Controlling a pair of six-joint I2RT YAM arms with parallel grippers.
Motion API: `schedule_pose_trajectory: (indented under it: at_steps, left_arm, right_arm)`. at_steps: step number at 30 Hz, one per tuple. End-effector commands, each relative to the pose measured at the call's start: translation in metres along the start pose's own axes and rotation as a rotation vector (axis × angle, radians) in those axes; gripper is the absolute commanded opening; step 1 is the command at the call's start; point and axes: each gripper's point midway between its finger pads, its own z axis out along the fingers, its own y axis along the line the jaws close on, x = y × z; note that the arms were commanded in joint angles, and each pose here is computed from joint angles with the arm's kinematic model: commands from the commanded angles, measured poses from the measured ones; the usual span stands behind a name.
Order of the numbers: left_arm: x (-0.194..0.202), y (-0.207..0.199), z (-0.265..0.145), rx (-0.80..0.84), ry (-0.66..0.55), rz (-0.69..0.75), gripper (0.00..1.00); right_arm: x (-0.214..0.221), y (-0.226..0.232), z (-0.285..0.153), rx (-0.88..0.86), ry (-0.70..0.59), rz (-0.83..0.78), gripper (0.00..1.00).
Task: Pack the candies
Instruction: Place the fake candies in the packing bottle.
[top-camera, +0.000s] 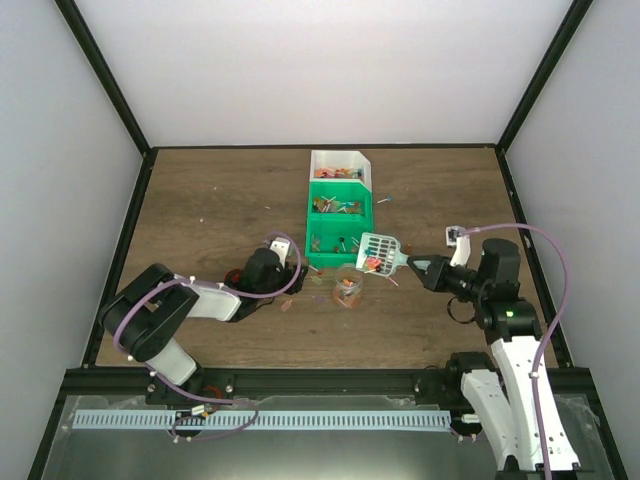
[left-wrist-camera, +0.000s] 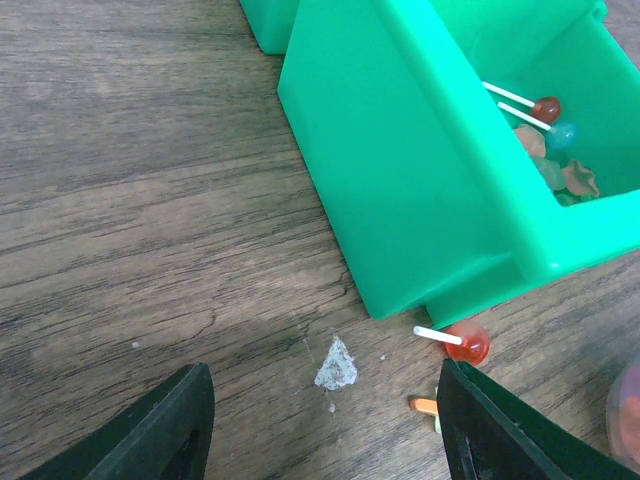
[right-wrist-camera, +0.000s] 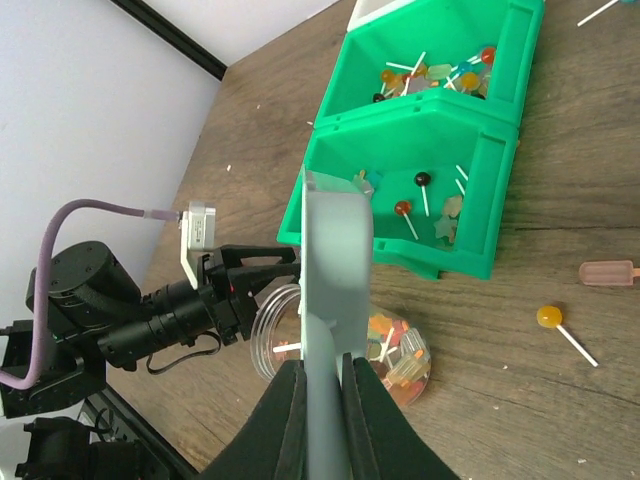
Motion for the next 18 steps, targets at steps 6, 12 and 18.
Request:
schedule_pose_trajectory:
  at_steps: [6, 12, 18]
  left_arm:
    - [-0.01, -0.009, 0.003, 0.03, -0.027, 0.003, 0.63]
    - [-0.01, -0.008, 0.004, 0.025, -0.023, 0.008, 0.63]
    - [-0.01, -0.008, 0.003, 0.022, -0.024, 0.01, 0.63]
  right_arm:
    - [-0.01, 0.02, -0.001, 0.003, -0.006, -0.06, 0.01]
    - [-0.007, 0.024, 0.005, 0.023, 0.005, -0.067, 0.01]
    - [-0.012, 0.025, 0.002, 0.067, -0.011, -0.077, 0.01]
